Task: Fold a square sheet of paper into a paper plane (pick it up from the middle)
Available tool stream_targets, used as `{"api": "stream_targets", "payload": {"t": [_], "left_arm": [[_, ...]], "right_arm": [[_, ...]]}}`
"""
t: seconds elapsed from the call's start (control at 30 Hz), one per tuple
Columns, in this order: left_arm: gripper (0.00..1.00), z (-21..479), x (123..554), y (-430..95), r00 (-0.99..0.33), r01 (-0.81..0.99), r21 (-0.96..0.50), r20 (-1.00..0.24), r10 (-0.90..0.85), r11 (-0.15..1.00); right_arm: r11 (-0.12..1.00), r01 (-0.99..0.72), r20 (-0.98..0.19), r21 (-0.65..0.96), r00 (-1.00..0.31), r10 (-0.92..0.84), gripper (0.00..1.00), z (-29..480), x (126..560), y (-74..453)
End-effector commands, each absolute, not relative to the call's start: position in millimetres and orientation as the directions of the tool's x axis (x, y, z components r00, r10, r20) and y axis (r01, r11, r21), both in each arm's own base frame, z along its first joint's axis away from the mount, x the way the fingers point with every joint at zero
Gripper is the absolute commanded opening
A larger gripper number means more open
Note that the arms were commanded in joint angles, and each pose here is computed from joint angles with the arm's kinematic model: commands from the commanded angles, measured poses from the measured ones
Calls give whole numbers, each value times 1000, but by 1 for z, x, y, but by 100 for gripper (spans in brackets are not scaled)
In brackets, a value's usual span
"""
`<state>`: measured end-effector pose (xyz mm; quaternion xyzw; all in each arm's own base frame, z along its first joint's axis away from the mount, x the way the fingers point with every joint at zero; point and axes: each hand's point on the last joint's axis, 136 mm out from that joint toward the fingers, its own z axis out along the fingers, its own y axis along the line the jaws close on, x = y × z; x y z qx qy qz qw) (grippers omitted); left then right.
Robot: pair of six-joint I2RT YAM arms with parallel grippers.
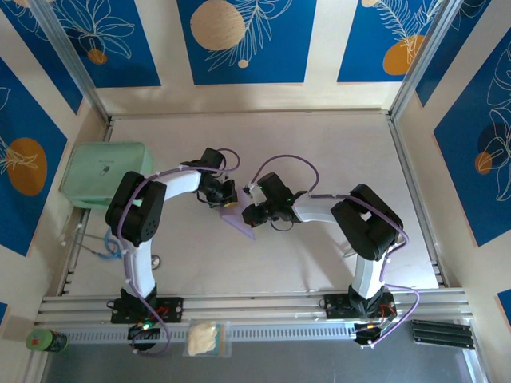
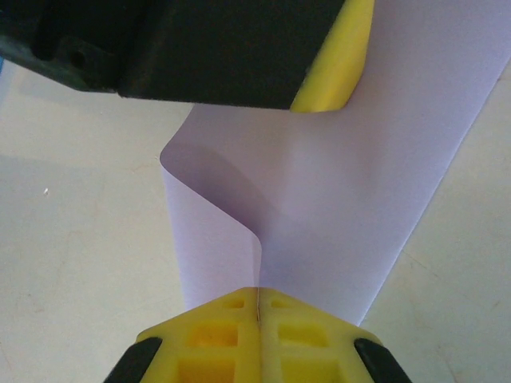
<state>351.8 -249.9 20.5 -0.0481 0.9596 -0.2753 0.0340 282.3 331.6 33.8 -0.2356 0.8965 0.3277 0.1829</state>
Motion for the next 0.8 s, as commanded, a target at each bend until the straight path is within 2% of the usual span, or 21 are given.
{"api": "stream_targets", "payload": {"t": [0.0, 0.4, 0.63, 0.77], "left_arm": [[5, 15, 346, -252, -994, -86, -525, -15, -110, 847], [5, 32, 357, -255, -991, -79, -557, -49, -128, 827], [15, 48, 367, -242, -979, -87, -543, -109, -174, 835], [15, 32, 364, -231, -979, -119, -488, -86, -183, 865]], "right_arm": [[694, -517, -456, 501, -839, -296, 0, 27, 286, 330], [711, -503, -429, 491, -850, -305, 0, 16, 285, 328], [708, -504, -427, 495, -851, -306, 0, 17, 286, 329], [700, -505, -432, 505, -850, -301, 0, 21, 286, 331]]}}
